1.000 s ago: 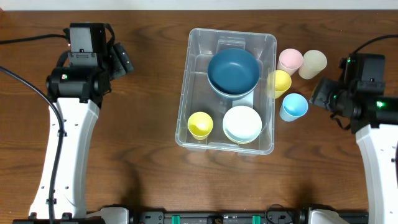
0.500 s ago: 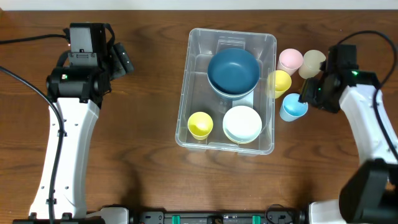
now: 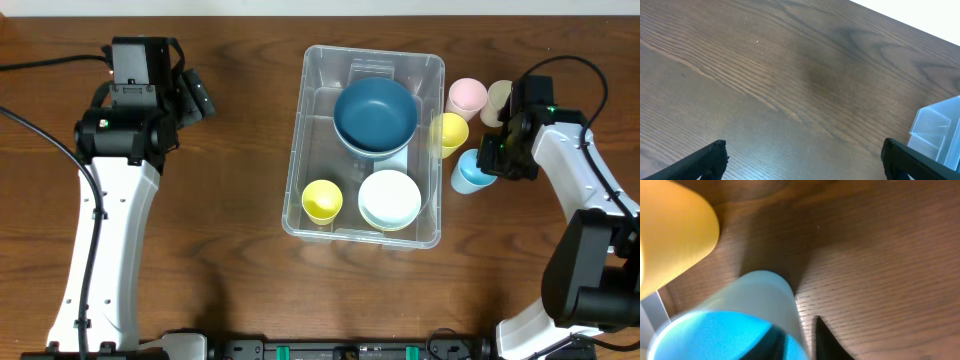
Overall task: Pack container
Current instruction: 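Move the right gripper to the light blue cup and grasp its rim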
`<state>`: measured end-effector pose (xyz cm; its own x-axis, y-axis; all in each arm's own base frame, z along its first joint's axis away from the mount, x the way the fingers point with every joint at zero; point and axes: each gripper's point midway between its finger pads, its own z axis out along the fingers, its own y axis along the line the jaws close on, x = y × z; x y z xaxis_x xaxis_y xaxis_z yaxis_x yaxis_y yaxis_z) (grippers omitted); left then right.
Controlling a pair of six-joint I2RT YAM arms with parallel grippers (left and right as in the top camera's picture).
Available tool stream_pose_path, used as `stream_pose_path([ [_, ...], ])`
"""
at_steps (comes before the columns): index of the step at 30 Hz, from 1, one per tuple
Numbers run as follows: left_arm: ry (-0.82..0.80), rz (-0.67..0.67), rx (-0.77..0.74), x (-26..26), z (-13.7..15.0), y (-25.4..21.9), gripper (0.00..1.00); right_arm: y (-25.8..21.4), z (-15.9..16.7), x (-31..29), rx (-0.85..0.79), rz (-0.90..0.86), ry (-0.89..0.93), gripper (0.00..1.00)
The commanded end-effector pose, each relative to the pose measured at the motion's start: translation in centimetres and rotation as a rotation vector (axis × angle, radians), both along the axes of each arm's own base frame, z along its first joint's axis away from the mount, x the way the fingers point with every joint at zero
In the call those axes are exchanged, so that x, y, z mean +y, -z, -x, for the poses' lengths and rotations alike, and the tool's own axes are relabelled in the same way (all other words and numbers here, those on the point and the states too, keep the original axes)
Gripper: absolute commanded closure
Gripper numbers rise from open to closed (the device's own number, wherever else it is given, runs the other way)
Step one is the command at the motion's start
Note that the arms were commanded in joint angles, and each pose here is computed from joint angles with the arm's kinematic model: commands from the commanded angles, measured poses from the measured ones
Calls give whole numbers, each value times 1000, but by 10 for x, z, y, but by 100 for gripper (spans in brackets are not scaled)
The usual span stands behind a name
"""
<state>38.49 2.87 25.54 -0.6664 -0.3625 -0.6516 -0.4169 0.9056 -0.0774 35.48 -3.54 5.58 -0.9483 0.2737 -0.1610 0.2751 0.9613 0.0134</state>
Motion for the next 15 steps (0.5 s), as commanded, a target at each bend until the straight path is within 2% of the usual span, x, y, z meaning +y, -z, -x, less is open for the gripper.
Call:
stream_pose_path([
  [1,-8,-8,-4,3,-1,-3,2,-1,-1,-3,3,1,4,94],
  [2,-8,-8,-4,3,-1,-3,2,0,-1,-3,5,1,4,98],
  [8,-8,-8,-4,3,-1,-3,2,-12,14,-3,38,7,0,99],
  [15,-8,-8,-4,3,-1,-3,2,-75,33,4,-79,7,18,99],
])
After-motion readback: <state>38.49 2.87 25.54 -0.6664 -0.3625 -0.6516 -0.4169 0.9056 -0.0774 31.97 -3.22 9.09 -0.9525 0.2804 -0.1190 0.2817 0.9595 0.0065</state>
